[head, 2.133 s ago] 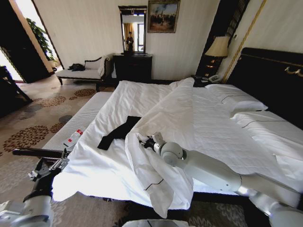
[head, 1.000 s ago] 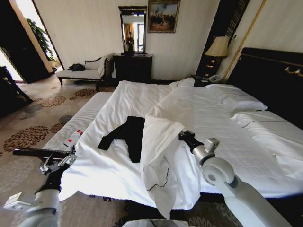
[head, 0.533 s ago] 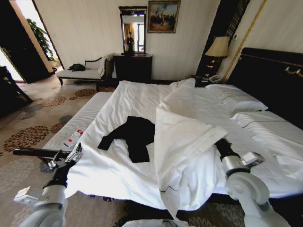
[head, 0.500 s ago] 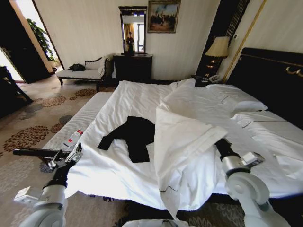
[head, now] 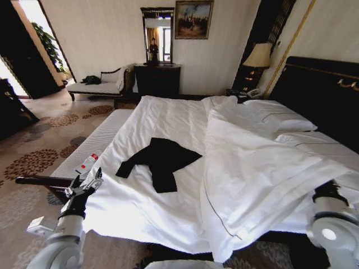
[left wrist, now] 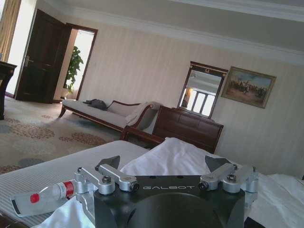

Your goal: Fold the clothes on the bed.

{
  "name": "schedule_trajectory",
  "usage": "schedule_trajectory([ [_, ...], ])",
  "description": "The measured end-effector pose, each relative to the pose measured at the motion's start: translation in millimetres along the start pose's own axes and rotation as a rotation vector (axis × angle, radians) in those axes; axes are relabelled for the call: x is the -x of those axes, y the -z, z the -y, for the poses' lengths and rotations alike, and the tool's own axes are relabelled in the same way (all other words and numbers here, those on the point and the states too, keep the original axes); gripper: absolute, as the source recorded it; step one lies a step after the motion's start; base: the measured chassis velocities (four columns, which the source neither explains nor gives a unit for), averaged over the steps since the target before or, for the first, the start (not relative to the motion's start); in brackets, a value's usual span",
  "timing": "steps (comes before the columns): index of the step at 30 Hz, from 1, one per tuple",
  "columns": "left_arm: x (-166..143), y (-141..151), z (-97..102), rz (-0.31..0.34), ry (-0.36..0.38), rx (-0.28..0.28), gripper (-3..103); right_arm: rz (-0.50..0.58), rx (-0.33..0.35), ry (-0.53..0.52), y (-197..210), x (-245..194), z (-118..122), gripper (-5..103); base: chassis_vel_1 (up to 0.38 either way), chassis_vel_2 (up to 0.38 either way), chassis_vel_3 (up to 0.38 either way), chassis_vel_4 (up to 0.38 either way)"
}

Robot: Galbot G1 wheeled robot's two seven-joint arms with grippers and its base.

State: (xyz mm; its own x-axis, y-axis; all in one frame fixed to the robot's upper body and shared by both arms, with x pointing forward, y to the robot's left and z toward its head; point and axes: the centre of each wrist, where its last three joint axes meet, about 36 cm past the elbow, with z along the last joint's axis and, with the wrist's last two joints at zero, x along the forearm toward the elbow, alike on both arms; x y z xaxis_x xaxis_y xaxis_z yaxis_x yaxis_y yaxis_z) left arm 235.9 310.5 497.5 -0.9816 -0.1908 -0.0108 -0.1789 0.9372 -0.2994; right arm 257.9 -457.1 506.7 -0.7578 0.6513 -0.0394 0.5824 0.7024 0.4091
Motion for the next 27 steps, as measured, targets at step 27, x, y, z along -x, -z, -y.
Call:
schedule_trajectory([
  [27, 13.7, -10.5, 2.8, 0.004, -0.017, -0.031, 100, 0.184, -0.180, -0.717, -59.6, 7.6, 212.3, 2, 0.000, 0.000, 0.000, 0.000],
])
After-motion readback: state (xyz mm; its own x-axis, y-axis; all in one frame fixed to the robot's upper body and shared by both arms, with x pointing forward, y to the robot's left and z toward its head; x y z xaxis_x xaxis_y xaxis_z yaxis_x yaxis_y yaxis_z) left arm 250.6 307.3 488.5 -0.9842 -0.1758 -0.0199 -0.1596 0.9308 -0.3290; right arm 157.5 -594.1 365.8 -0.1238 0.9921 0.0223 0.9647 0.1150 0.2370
